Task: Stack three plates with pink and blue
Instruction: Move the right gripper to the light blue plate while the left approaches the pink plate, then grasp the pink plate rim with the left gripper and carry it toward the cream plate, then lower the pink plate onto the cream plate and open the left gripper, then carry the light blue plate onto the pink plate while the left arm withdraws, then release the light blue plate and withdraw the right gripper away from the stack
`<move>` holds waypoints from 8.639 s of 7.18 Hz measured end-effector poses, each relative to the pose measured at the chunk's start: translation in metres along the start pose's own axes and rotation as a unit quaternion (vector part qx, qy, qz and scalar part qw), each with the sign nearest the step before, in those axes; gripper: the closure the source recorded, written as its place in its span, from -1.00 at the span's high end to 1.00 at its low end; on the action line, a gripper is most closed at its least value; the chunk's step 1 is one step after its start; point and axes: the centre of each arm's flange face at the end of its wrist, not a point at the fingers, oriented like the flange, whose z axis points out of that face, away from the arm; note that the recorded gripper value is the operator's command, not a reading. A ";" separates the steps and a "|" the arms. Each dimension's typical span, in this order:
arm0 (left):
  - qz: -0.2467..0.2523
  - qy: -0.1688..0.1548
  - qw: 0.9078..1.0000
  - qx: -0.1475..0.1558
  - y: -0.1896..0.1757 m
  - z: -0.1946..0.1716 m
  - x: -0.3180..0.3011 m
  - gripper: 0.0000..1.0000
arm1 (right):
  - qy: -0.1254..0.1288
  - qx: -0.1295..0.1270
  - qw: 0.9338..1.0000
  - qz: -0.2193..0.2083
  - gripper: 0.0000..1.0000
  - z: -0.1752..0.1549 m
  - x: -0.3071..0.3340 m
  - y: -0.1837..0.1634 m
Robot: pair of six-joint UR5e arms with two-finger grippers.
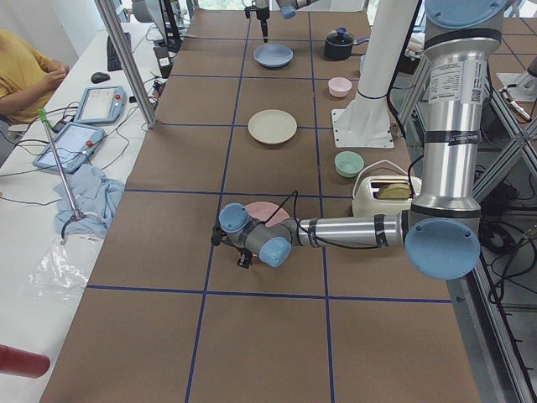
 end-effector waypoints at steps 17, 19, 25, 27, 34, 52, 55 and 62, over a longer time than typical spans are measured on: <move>-0.129 0.122 0.984 0.003 -0.108 0.006 0.469 -1.00 | -0.005 0.005 1.000 0.006 0.99 -0.003 -0.021 -0.008; -0.125 0.120 0.985 0.010 -0.113 0.011 0.476 -0.54 | -0.004 0.005 1.000 0.007 0.99 -0.003 -0.020 -0.007; -0.108 0.161 0.981 0.021 -0.109 0.014 0.493 0.59 | -0.004 -0.002 1.000 0.004 0.99 0.018 -0.008 -0.004; -0.107 0.170 0.979 0.035 -0.111 -0.008 0.494 0.60 | -0.017 0.017 1.000 0.011 -0.14 0.041 0.012 0.003; -0.118 0.174 0.975 0.071 -0.118 -0.053 0.460 0.56 | -0.043 0.017 0.999 0.020 -1.00 0.048 0.017 0.030; -0.032 0.079 0.989 0.118 -0.062 -0.088 0.259 0.57 | -0.172 0.054 0.964 0.196 1.00 0.060 -0.530 0.040; -0.029 0.075 0.990 0.118 -0.061 -0.086 0.254 0.56 | -0.163 0.062 0.962 0.209 1.00 0.049 -0.497 0.015; 0.117 -0.070 0.978 0.160 0.009 -0.148 0.057 0.98 | 0.003 0.085 0.994 0.069 1.00 -0.047 -0.043 0.001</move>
